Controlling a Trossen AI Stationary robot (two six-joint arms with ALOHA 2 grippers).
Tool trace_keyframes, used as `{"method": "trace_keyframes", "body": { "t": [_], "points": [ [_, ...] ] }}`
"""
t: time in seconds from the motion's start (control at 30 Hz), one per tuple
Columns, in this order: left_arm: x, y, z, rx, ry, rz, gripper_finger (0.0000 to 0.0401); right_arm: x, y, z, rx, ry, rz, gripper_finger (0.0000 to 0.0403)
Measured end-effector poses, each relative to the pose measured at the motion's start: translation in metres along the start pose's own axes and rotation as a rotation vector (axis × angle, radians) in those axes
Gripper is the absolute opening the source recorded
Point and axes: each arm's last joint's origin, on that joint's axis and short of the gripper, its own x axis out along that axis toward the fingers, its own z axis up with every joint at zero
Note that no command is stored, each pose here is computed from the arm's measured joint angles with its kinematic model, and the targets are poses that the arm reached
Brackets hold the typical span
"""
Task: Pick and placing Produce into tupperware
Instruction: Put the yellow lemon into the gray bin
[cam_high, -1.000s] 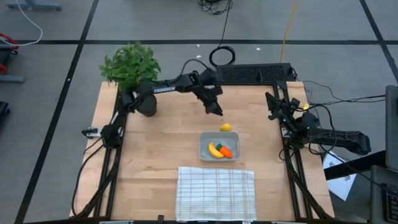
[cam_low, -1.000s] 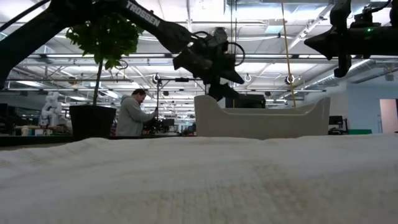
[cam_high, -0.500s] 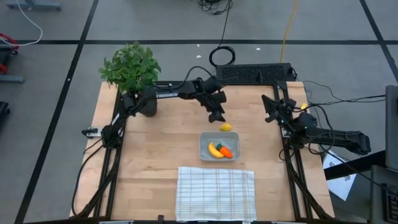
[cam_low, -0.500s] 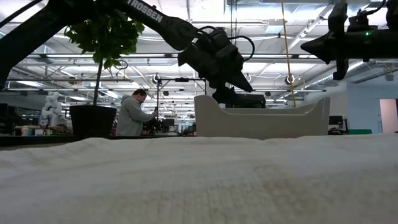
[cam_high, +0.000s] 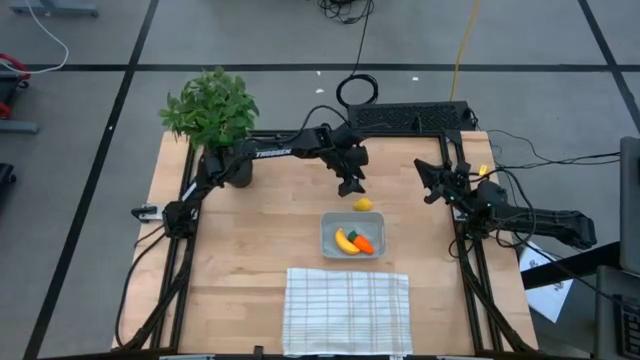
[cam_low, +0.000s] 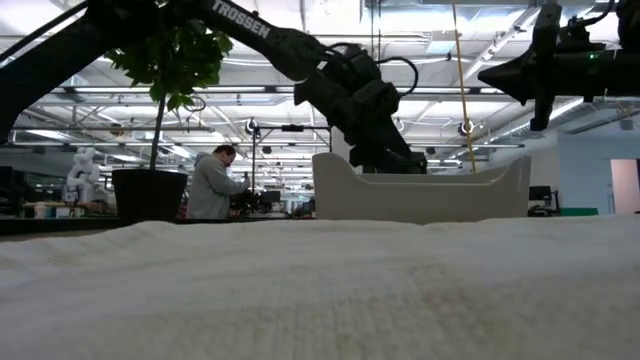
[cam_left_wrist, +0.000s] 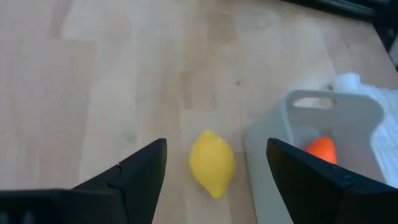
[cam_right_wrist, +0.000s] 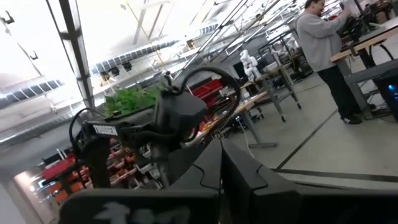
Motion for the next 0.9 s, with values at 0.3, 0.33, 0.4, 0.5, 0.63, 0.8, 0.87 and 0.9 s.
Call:
{"method": "trace_keyframes", "body": {
  "t": [0.3,0.33,0.4,0.5,0.63,0.8,0.87,0.9],
  "points": [
    [0.0,0.002,0.004,0.05,-0.019,0.076,0.0276,0.0,-0.001,-0.006,0.034,0.076,0.034,0.0],
    [-0.005,0.002,0.006,0.056,-0.032,0.084,0.0276,0.0,-0.001,-0.008,0.043,0.105,0.034,0.0],
    [-0.016,-0.002,0.015,0.088,-0.079,0.088,0.0275,-0.001,-0.003,-0.013,0.055,0.164,0.034,0.0],
    [-0.056,-0.02,0.038,0.19,-0.189,0.098,0.0275,-0.001,-0.003,-0.016,0.064,0.197,0.045,0.0],
    [-0.121,-0.058,0.065,0.357,-0.325,0.146,0.0254,-0.001,-0.005,-0.018,0.047,0.228,0.039,0.0],
    [-0.206,-0.097,0.075,0.461,-0.441,0.317,0.0178,-0.008,-0.017,-0.04,-0.032,0.485,-0.062,0.0],
    [-0.233,-0.104,0.071,0.449,-0.447,0.369,0.0135,-0.009,-0.017,-0.041,-0.034,0.535,-0.065,0.0],
    [-0.245,-0.107,0.068,0.436,-0.445,0.392,0.0112,-0.01,-0.017,-0.042,-0.03,0.548,-0.069,0.0]
  ]
}}
